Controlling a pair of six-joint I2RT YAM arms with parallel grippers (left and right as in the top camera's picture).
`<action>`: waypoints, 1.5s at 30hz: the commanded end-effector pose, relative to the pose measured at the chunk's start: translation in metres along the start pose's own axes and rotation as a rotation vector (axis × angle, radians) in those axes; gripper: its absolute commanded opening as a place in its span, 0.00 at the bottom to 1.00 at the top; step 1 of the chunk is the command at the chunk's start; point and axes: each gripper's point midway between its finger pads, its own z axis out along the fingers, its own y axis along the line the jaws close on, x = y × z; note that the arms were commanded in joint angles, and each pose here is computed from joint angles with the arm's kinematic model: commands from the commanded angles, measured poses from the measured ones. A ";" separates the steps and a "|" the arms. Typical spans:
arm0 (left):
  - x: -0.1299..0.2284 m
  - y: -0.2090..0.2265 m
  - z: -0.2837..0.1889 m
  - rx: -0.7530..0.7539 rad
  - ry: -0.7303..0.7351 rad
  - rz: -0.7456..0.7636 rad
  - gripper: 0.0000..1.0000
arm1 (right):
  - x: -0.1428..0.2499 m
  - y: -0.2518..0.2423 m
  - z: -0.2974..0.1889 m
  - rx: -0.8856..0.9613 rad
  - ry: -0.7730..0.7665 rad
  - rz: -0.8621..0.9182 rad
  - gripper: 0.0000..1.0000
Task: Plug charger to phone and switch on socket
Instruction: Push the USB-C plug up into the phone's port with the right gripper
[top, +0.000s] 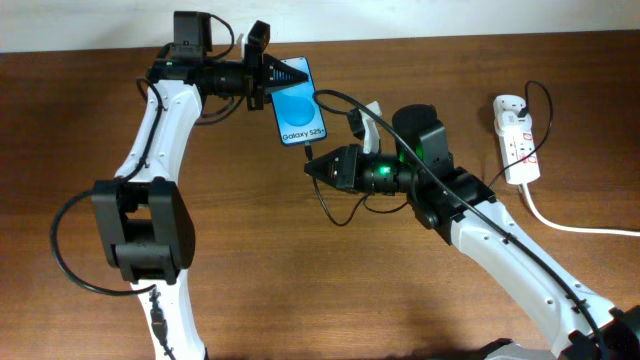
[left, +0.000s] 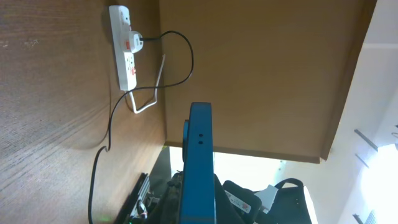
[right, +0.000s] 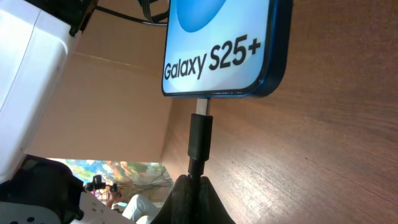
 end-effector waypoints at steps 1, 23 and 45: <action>0.004 -0.009 0.002 0.037 0.031 0.027 0.00 | -0.001 -0.002 0.003 0.008 -0.005 -0.014 0.04; 0.004 -0.009 0.002 0.037 0.031 0.027 0.00 | 0.001 -0.003 0.008 0.021 -0.009 -0.019 0.04; 0.004 -0.009 0.002 0.037 0.031 0.027 0.00 | -0.012 -0.007 0.002 0.033 -0.055 -0.023 0.04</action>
